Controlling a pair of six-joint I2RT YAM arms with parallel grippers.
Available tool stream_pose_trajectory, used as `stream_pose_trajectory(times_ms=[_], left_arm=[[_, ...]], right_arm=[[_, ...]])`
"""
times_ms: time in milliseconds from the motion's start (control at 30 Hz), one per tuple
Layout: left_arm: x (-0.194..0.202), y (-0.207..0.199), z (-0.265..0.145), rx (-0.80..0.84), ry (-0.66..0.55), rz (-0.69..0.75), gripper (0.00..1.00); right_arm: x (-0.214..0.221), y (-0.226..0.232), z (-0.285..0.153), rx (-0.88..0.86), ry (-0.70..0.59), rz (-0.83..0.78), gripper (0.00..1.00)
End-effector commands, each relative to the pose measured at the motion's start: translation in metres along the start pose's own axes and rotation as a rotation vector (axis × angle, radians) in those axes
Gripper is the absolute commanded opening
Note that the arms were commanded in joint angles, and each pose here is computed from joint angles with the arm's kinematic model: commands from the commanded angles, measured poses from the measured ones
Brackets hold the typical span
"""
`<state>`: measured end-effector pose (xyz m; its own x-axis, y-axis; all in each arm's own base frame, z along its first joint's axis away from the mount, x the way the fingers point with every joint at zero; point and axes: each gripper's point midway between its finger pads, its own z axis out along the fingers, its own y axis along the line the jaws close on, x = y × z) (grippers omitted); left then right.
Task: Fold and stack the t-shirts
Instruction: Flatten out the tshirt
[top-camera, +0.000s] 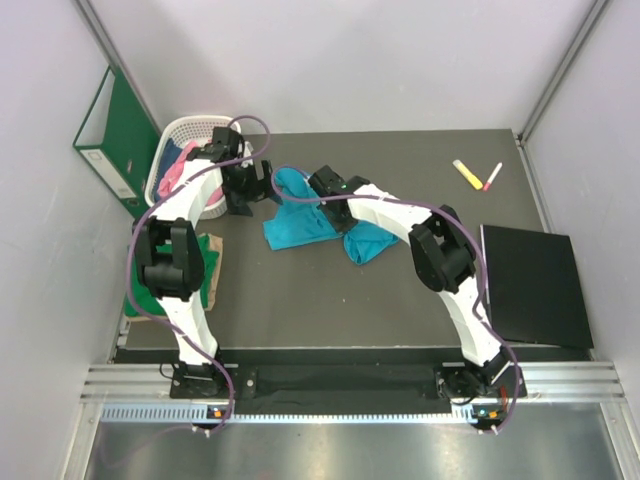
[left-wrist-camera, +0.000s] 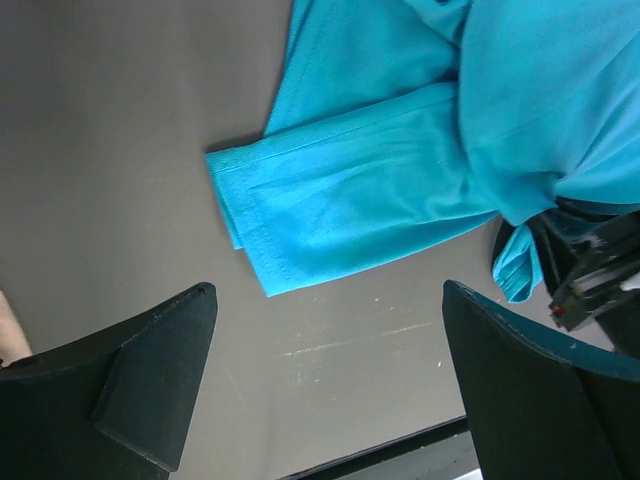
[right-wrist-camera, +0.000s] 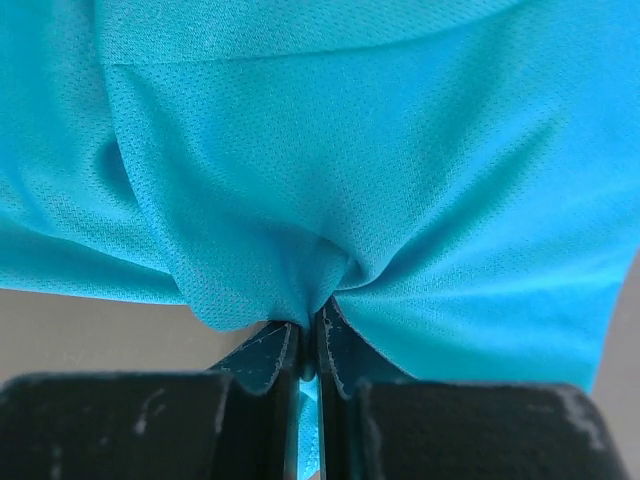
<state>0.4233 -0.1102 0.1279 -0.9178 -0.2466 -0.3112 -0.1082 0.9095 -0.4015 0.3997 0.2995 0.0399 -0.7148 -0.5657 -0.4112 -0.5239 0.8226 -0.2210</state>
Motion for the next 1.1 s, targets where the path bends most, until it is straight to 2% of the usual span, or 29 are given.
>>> stream_pose_trajectory(times_ms=[0,33,133,167,233,333,867,1033,1067], left_arm=[[-0.003,0.003,-0.005,0.010,0.004,0.009,0.99],[-0.002,0.003,-0.003,0.014,0.009,0.005,0.99],[0.002,0.001,0.002,0.035,0.020,-0.011,0.99],[0.002,0.001,0.003,0.039,0.018,-0.012,0.99],[0.004,0.000,0.003,0.045,0.021,-0.012,0.99],[0.005,0.002,0.004,0.038,0.027,-0.007,0.99],[0.015,0.013,0.009,0.005,0.056,0.003,0.99],[0.020,0.014,0.011,0.005,0.069,-0.001,0.99],[0.021,0.015,0.011,0.002,0.069,-0.001,0.99]], right_arm=[[-0.040,-0.010,-0.039,0.043,-0.137,0.056,0.02],[-0.042,-0.011,-0.048,0.037,-0.153,0.059,0.03],[-0.037,-0.010,-0.050,0.023,-0.143,0.027,0.16],[-0.035,-0.011,-0.048,0.022,-0.135,0.016,0.34],[-0.032,-0.007,-0.046,0.005,-0.124,0.002,0.43],[-0.034,-0.003,-0.049,-0.019,-0.133,-0.002,0.49],[-0.056,0.009,-0.051,-0.083,-0.194,0.009,0.49],[-0.055,0.010,-0.039,-0.069,-0.172,0.009,0.49],[-0.053,0.010,-0.035,-0.062,-0.160,0.020,0.46]])
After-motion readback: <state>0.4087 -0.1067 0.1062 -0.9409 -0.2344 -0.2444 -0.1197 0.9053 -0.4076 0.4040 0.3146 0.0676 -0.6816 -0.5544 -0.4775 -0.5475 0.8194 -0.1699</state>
